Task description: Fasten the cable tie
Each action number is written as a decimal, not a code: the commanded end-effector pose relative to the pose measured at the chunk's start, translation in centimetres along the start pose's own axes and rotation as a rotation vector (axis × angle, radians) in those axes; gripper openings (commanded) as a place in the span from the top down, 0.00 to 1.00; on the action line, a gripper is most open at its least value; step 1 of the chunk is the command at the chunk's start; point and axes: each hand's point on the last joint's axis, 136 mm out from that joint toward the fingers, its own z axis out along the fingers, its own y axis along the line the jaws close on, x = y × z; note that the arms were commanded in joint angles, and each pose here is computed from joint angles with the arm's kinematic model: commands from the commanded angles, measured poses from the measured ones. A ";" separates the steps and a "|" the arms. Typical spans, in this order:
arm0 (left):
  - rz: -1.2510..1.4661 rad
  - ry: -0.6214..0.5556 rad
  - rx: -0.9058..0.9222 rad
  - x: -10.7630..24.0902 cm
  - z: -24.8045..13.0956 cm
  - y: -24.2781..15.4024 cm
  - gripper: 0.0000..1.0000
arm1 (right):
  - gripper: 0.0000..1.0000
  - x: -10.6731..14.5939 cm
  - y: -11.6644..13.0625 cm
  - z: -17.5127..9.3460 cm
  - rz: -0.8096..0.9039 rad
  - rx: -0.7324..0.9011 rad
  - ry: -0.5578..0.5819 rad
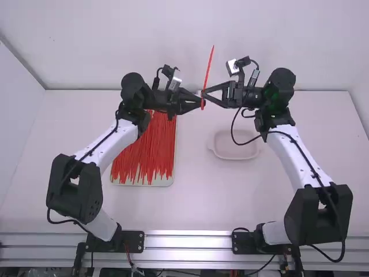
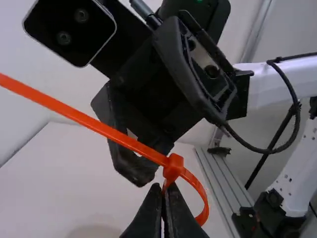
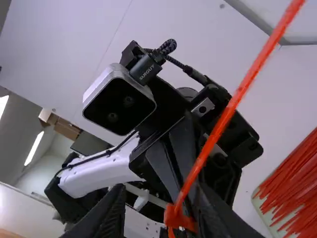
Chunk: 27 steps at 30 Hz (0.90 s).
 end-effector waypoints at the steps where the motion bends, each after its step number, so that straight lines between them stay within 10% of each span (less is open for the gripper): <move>1: 0.050 -0.004 0.019 -0.8 0.6 -1.2 0.98 | 0.79 -0.6 2.0 0.1 -0.057 -0.009 -0.009; 2: 0.044 -0.003 0.019 -0.7 0.6 -1.2 0.98 | 0.99 -0.6 2.0 0.1 -0.057 -0.010 -0.007; 9: 0.039 -0.006 0.002 -0.8 0.3 -0.8 0.90 | 1.00 -0.7 1.9 -0.1 -0.079 -0.007 -0.011; 11: 0.028 -0.004 -0.001 -0.6 0.4 -0.7 0.55 | 1.00 -0.8 1.8 -0.6 -0.122 0.000 -0.016; 12: 0.023 -0.008 -0.021 -0.5 0.3 -0.3 0.01 | 1.00 -0.9 1.7 -0.9 -0.154 0.002 -0.015; 27: -0.291 0.039 -0.229 3.2 -3.9 4.4 0.01 | 1.00 0.2 -7.4 -7.4 -0.109 0.315 -0.116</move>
